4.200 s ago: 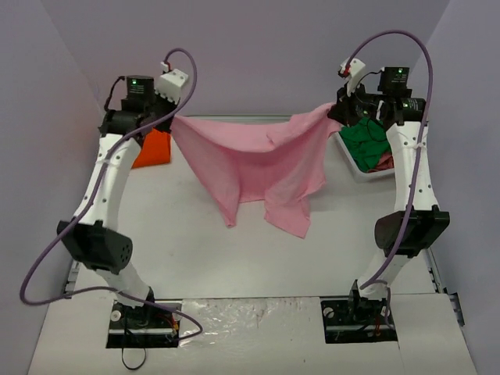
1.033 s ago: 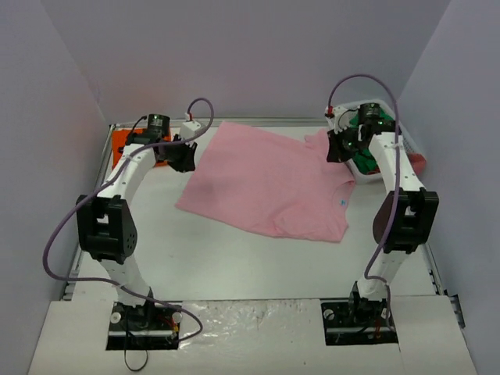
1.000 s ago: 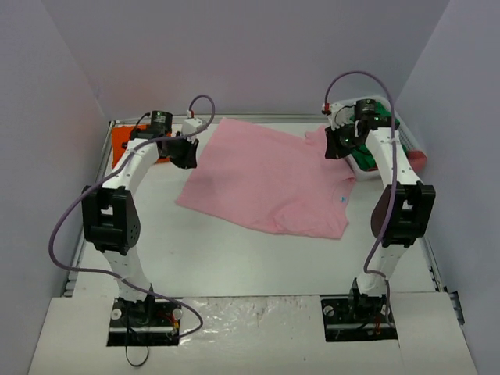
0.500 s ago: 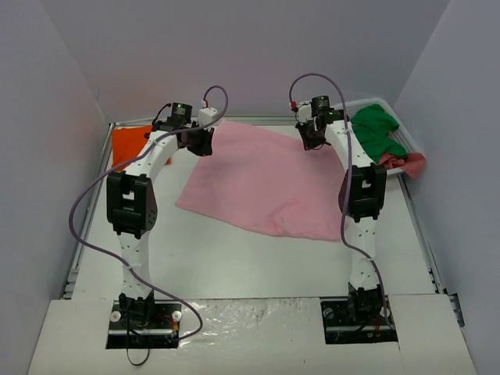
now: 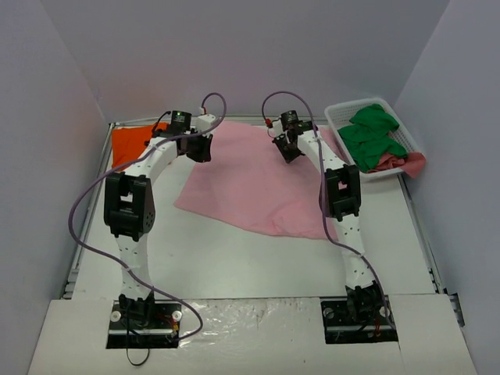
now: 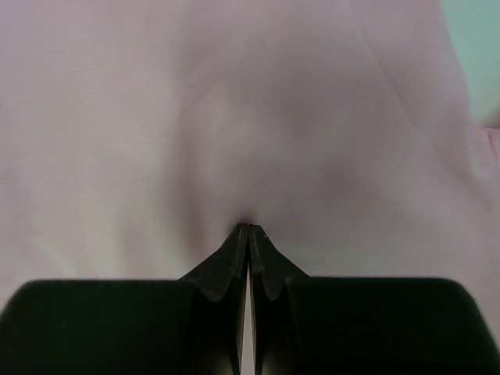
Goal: Fold and stack the t-shirts
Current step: Flatten out the tshirt
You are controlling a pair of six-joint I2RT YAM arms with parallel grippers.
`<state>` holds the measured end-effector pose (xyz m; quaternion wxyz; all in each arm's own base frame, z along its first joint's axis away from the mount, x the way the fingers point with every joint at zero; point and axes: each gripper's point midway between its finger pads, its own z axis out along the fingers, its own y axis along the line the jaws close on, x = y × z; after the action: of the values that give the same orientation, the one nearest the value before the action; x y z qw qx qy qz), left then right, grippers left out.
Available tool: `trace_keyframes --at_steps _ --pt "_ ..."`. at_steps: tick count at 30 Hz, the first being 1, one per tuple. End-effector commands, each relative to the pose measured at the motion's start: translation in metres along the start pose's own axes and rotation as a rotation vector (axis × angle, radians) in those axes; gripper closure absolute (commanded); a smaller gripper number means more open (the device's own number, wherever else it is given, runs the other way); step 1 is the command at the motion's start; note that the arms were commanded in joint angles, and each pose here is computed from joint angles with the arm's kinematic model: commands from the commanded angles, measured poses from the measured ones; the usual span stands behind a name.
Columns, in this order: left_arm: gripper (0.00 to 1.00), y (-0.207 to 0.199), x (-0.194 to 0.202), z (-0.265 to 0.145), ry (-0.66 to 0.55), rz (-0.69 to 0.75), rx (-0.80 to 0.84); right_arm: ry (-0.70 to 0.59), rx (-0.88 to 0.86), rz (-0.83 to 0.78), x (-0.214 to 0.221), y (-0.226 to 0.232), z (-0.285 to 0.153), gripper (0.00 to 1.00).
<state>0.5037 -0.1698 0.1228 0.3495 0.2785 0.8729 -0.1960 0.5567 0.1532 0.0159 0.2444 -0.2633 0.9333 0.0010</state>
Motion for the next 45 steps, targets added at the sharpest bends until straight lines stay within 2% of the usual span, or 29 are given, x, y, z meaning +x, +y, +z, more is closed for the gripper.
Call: trace_keyframes --at_steps 1,10,16,21,27,34,39,45 --pt "0.98 -0.005 -0.034 -0.035 -0.103 0.03 -0.035 0.051 -0.046 -0.049 0.009 0.036 0.008 1.0" --pt "0.98 -0.003 -0.027 -0.055 -0.112 0.05 -0.083 0.1 -0.146 -0.179 0.024 0.101 0.008 1.0" --pt "0.98 -0.005 -0.022 -0.065 -0.118 0.043 -0.087 0.176 -0.254 -0.277 0.059 0.126 -0.005 1.0" --pt "0.98 -0.01 -0.021 -0.068 -0.128 0.036 -0.076 0.228 -0.236 -0.287 0.083 0.112 -0.021 1.0" --pt "0.98 -0.014 -0.02 -0.066 -0.133 0.02 -0.059 0.23 -0.172 -0.203 0.084 0.071 -0.017 1.0" --pt "0.98 -0.016 -0.016 -0.069 -0.135 0.013 -0.058 0.181 -0.114 -0.155 0.056 0.043 0.006 1.0" --pt "0.98 -0.015 -0.017 -0.069 -0.134 0.01 -0.056 0.162 -0.132 -0.133 0.049 0.046 0.036 1.0" --pt "0.98 -0.01 -0.013 -0.065 -0.109 0.006 -0.067 0.071 -0.128 -0.147 0.019 0.045 0.058 1.0"
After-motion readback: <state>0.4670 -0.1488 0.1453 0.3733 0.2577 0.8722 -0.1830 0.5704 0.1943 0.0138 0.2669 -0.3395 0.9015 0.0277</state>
